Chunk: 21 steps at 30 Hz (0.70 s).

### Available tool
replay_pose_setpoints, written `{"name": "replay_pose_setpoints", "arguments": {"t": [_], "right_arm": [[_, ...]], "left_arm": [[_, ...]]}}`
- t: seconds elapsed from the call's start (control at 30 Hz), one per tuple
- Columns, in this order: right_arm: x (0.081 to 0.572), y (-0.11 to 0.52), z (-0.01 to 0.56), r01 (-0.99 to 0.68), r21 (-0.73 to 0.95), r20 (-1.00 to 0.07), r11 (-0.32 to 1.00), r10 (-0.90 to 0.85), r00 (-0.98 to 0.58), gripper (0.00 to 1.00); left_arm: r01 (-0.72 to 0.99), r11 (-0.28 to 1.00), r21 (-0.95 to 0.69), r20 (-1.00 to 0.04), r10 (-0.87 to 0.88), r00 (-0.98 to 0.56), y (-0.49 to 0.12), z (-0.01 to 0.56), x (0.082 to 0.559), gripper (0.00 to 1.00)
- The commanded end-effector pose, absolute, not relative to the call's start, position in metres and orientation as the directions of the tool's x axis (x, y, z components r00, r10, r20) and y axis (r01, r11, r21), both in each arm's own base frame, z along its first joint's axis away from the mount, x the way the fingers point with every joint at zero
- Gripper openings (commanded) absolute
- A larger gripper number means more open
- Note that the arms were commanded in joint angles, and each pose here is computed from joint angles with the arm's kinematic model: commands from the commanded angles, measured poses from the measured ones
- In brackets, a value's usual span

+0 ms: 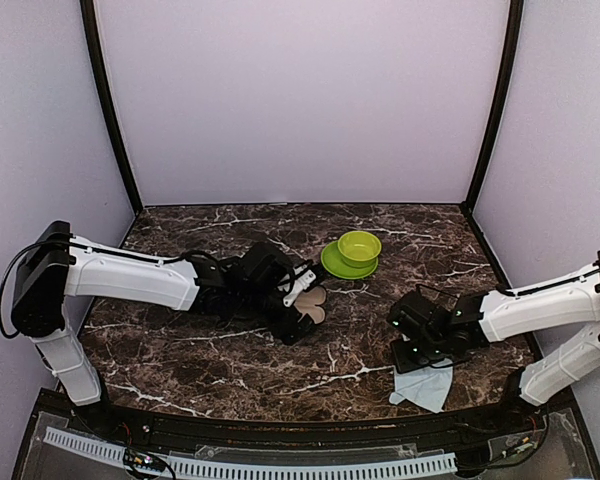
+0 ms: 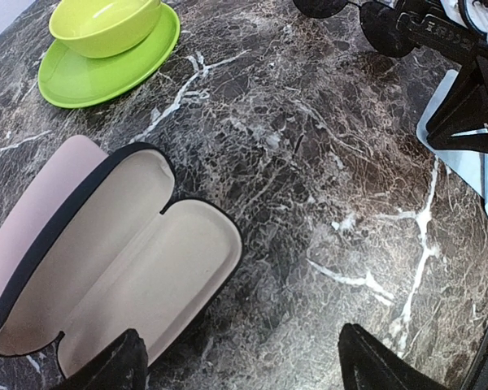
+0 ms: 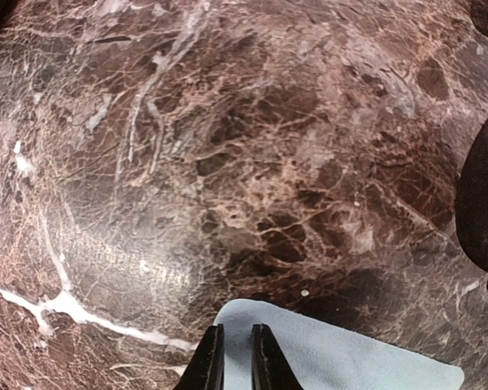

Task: Organize the sunglasses
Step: Move the glasses cleaning cloth to the center of the board.

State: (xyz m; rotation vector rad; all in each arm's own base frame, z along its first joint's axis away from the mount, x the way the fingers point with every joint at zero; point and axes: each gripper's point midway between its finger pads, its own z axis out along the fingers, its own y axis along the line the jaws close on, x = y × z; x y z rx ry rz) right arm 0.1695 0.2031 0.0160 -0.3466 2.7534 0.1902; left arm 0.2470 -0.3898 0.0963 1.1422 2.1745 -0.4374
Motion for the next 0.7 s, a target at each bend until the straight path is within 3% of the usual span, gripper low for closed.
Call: {"name": "replay_pose_setpoints", "arguments": {"t": [0.0,0.23,0.47,0.67], "right_arm": [[0.163,0.198,0.001,-0.259,0.076,-0.336,0.963,-0.22,-0.916,0.1],[0.164,0.216,0.003,-0.276,0.128,-0.368,0.952,-0.213,-0.905,0.0],[0.17,0.255,0.027,-0.338,0.299,-0.44,0.892,-0.185,-0.879,0.0],[0.172,0.271,0.03,-0.373,0.326,-0.438,0.869,-0.21,-0.874,0.0]], "left_arm": [[0.824,0.566,-0.006,-0.7,0.587,-0.408,-0.391,0.11,0.243,0.84],[0.821,0.571,-0.006,-0.698,0.585,-0.412,-0.389,0.108,0.243,0.84],[0.819,0.573,-0.039,-0.705,0.565,-0.429,-0.388,0.107,0.238,0.85],[0.823,0.559,-0.106,-0.728,0.52,-0.447,-0.395,0.111,0.231,0.84]]}}
